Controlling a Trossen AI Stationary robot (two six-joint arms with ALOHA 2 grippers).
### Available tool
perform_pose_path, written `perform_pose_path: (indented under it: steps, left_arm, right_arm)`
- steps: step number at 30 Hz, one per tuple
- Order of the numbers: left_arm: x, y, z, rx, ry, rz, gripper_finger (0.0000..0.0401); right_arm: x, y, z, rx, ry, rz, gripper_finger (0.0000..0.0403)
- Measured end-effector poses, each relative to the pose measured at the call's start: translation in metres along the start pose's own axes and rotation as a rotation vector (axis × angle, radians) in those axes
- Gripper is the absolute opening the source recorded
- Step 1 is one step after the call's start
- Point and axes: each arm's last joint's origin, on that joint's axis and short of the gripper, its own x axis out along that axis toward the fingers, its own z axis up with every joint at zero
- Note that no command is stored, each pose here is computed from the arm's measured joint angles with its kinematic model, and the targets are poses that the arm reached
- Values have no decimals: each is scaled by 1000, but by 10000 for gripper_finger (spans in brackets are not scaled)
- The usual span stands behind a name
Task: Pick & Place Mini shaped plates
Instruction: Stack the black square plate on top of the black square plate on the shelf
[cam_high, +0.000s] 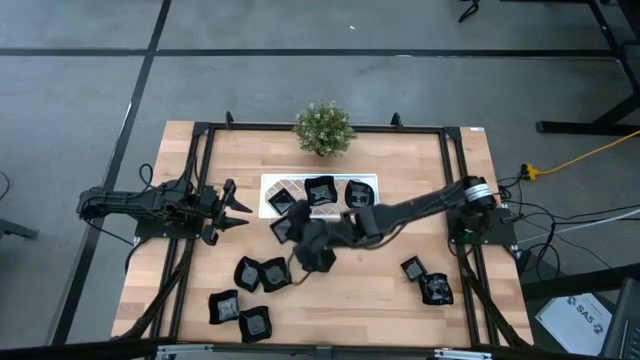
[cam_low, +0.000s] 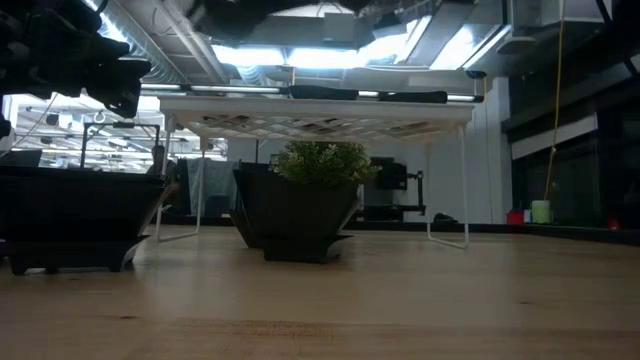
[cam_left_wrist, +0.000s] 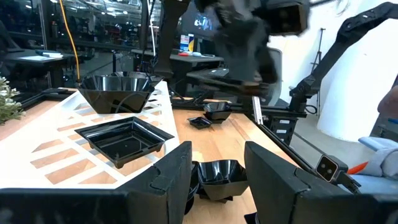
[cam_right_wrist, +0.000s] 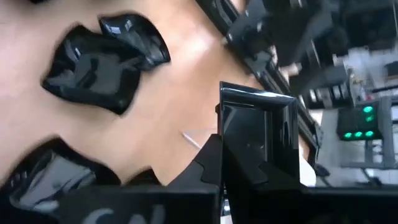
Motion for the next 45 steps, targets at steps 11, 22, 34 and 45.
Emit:
perform_pose_path:
  steps: [11,22,34,45]
  left_arm:
    - [0,0,0,0,1,0,143]
    - [0,0,0,0,0,0,143]
    - [0,0,0,0,1,0,143]
    - [0,0,0,-1,1,0,143]
  right_arm:
    - [1,-49,-42,71,-64,134,6]
    - [15,-53,-52,8,-63,137,6]
    - [27,-55,-59,-29,-46,122,11]
    - [34,-63,-70,-10,-20,112,30]
